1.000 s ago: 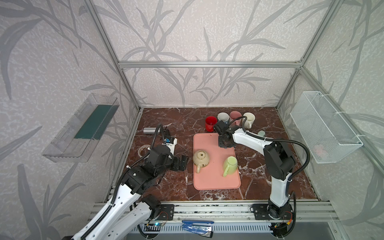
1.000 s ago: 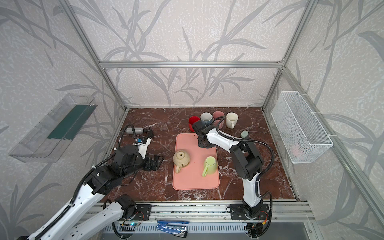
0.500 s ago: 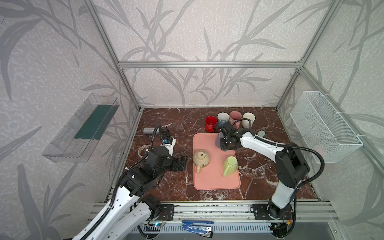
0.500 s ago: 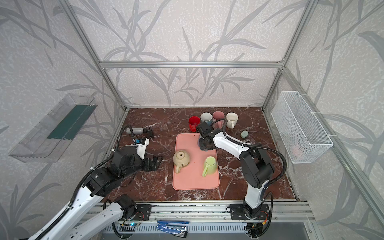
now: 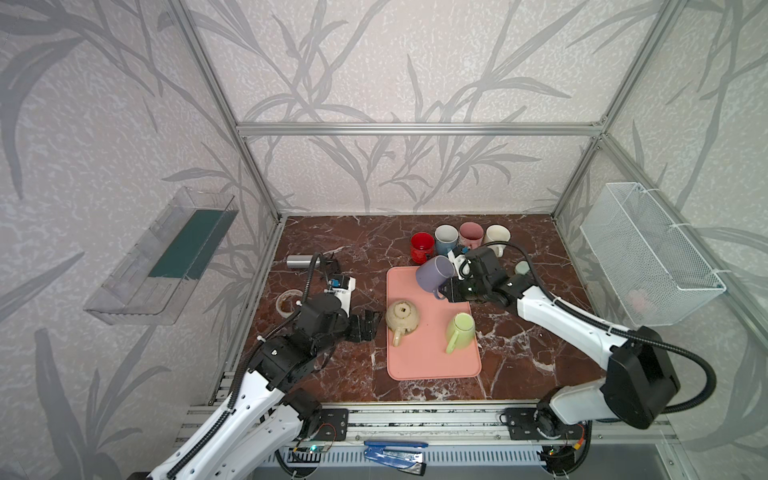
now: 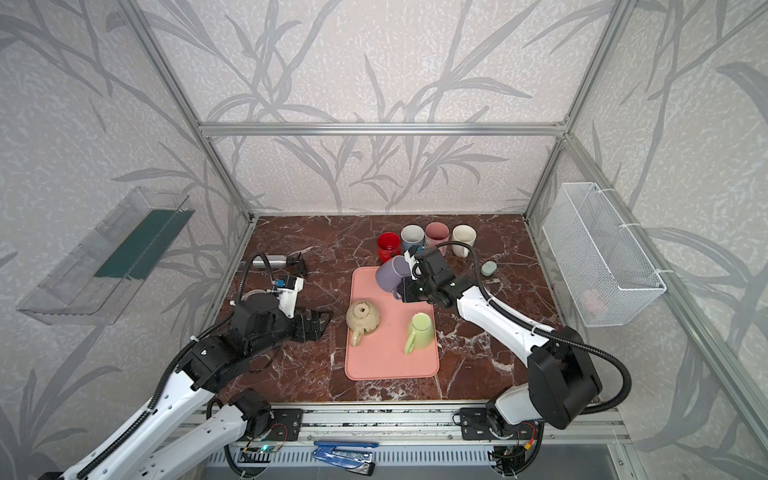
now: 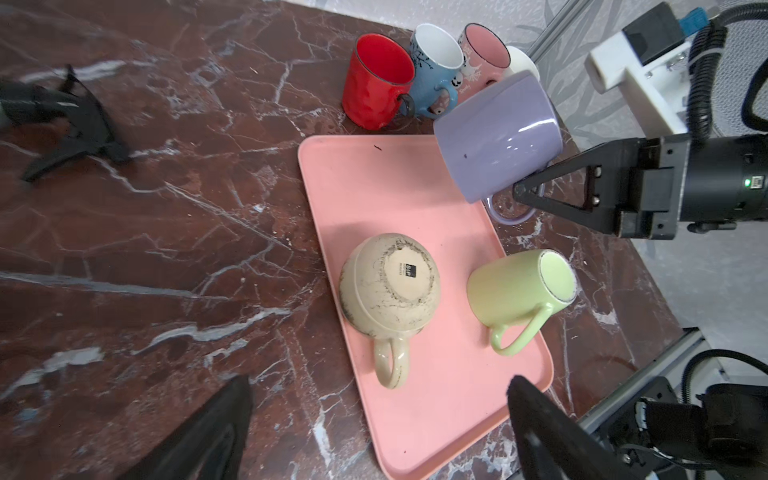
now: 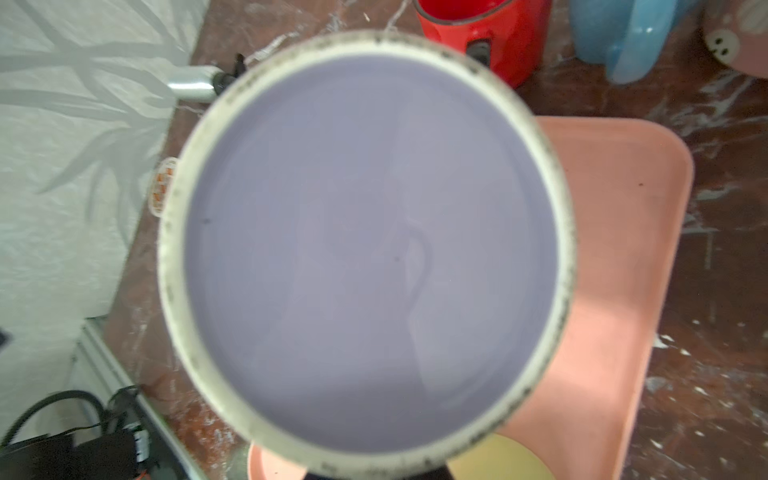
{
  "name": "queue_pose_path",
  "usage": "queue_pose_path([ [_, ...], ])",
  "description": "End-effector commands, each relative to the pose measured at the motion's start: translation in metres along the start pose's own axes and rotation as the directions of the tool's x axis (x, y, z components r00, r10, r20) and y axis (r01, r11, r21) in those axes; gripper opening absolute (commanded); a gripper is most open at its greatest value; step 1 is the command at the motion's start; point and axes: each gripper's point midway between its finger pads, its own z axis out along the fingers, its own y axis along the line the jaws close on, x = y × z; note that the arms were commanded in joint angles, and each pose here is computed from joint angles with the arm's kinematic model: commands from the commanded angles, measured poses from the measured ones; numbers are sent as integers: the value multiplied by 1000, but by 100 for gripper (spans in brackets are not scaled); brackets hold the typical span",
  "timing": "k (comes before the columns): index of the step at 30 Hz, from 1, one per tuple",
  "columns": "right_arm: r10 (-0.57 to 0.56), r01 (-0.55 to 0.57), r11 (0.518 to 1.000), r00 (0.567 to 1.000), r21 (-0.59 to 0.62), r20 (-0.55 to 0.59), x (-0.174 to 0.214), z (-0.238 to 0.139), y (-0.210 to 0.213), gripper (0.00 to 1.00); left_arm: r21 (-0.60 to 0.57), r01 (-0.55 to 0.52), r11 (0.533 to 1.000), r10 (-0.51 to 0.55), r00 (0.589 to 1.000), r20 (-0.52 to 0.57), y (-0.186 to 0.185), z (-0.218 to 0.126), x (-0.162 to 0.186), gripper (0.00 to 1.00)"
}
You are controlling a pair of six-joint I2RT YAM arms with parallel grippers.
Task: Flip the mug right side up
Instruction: 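Lift and tilt the lavender mug sideways while the left gripper reaches toward it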
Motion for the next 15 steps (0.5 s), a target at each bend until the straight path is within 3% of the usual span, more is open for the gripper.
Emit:
queue_pose_path([
  [1, -11, 52, 969, 986, -241, 165, -39, -29, 45, 0, 158, 78, 984, -78, 997, -3, -27, 14, -3, 89],
  [7, 84, 21, 905, 970, -424, 226, -45, -53, 50, 0, 286, 120, 951, -135, 990, 34, -47, 33, -9, 82],
  [15, 130, 45, 834, 953, -550, 275, -47, -69, 53, 0, 391, 120, 913, -152, 987, 54, -68, 58, -9, 74],
])
